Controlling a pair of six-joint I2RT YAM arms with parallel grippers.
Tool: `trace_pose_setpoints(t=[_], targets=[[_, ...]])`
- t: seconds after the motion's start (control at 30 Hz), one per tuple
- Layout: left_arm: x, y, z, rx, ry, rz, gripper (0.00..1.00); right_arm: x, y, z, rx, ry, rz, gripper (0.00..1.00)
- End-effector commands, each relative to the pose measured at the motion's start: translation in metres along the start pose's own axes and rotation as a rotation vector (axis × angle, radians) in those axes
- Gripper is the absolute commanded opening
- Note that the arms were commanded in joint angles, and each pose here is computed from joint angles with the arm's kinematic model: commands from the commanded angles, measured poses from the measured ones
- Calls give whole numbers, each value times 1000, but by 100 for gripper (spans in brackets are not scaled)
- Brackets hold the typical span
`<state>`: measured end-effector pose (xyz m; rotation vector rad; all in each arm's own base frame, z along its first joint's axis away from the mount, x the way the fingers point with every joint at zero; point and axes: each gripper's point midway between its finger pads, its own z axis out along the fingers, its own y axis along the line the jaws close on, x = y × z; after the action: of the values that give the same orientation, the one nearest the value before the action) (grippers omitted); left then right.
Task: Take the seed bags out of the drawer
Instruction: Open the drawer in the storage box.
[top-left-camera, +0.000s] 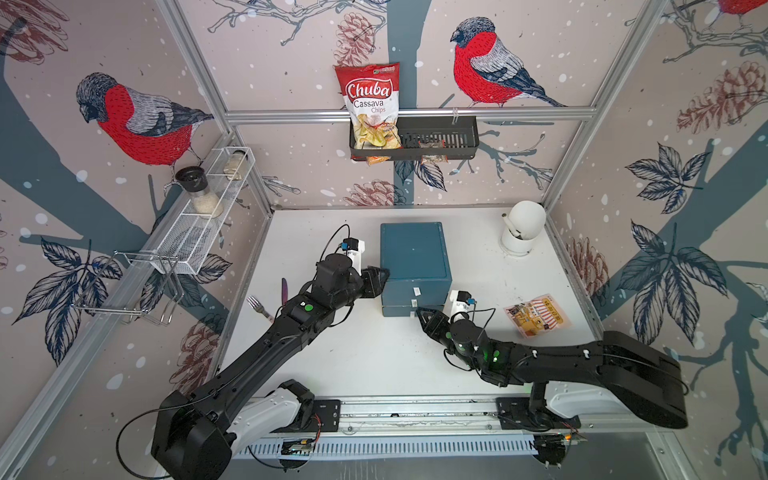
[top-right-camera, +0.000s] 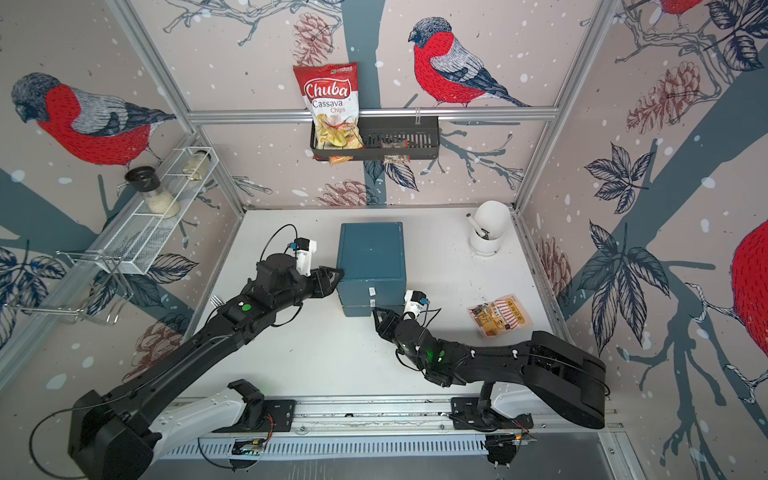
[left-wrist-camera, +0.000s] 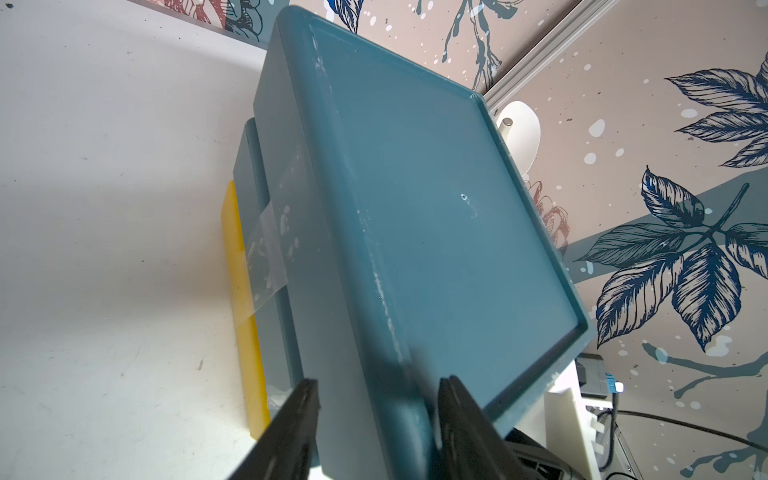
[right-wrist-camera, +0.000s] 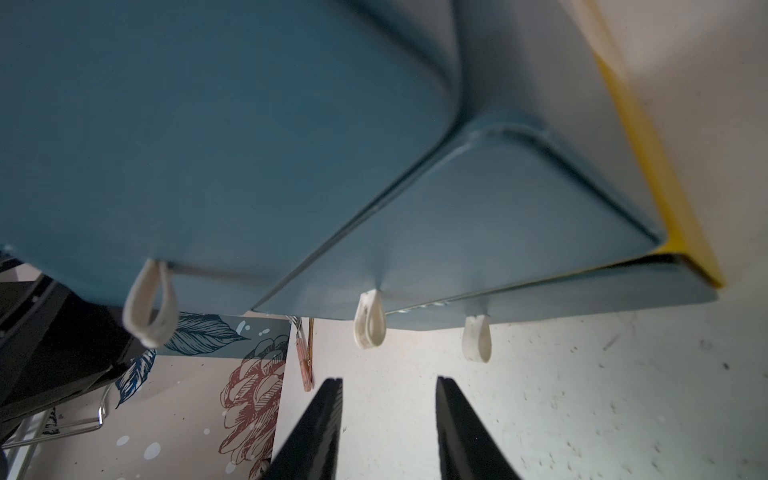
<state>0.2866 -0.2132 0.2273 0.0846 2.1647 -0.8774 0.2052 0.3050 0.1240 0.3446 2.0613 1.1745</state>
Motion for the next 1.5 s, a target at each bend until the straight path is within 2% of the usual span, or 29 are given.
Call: trace_pose_setpoints(t=[0.0,0.33,0.7,1.07,1.33,1.47], targets=[[12,6,0,-17,50,21,51,-8,15,3,-63,-40,40,42],[14,6,-2,-8,51,40,50,-7,20,13,-91,-42,29,40],[16,6,-2,-9,59,60,50,-6,20,24,-99,-20,39,31],[17,5,-1,-1,63,69,48,-14,15,25,-100,-39,50,28],[18,6,-3,-3,67,76,48,-15,15,30,-100,-29,47,18],[18,6,-2,-7,69,78,48,-13,14,30,-98,-17,45,5]])
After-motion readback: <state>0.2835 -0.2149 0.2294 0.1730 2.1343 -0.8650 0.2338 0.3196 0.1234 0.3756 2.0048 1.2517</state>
